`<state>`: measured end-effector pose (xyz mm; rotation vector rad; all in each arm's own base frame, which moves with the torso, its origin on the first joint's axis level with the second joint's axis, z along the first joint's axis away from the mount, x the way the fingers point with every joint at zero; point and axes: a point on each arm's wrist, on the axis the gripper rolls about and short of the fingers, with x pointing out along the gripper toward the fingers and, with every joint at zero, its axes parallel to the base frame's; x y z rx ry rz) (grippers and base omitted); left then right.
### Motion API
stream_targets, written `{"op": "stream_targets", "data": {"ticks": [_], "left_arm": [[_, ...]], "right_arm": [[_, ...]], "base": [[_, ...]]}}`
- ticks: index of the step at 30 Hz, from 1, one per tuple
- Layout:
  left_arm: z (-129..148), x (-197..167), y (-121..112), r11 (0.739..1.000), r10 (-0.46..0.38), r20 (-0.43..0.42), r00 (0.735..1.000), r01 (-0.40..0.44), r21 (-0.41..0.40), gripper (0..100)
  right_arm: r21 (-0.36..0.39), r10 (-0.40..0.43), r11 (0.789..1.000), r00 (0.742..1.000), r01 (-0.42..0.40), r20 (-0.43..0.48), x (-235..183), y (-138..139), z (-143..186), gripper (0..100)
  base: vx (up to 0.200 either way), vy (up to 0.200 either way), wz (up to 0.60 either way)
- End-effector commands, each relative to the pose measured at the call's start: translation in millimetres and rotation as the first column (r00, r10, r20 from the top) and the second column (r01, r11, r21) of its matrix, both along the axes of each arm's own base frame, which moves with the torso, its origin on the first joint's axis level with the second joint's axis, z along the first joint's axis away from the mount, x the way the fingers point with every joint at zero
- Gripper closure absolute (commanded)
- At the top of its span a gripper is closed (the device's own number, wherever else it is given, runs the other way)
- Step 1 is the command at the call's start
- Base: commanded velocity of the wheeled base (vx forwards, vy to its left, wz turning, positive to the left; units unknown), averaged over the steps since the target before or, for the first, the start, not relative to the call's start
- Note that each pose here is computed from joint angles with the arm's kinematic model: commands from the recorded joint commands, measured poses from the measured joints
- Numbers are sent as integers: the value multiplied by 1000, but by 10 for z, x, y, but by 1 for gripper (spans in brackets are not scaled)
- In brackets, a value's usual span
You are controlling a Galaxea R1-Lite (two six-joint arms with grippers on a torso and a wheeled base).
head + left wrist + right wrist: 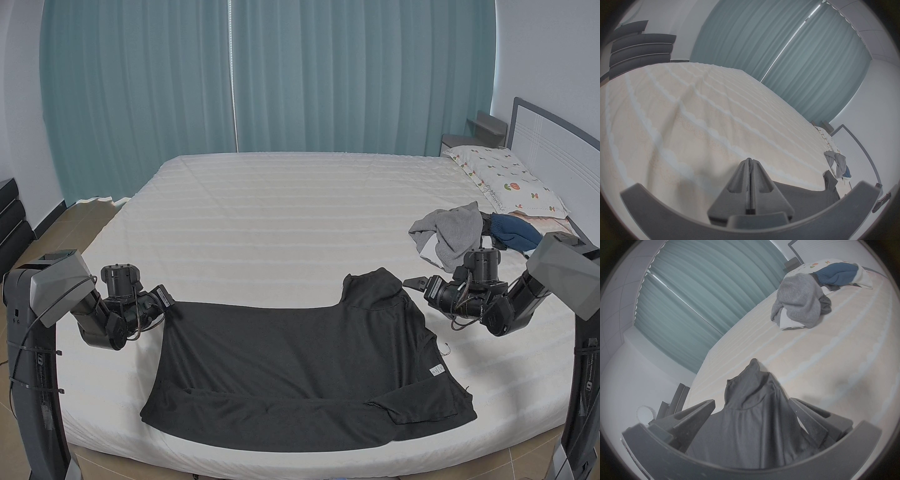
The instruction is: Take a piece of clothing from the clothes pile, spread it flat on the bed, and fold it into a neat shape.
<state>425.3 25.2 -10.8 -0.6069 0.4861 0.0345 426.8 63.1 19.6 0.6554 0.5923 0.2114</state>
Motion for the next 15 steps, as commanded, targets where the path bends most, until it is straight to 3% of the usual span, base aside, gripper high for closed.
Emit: {"op": "stream_targets", "data": {"ticks": [1,15], "left_arm": [[41,12,13,1000,8,13,1000,-8,2,100],[10,6,7,1000,12,6,1000,-12,5,100]], "right_arm": [[-38,15,999,999,-16,-43,343,-17,-344,0],[-19,39,999,999,-40,-10,561,-21,-532,0]], "base": [[0,0,0],[0,0,0]]}}
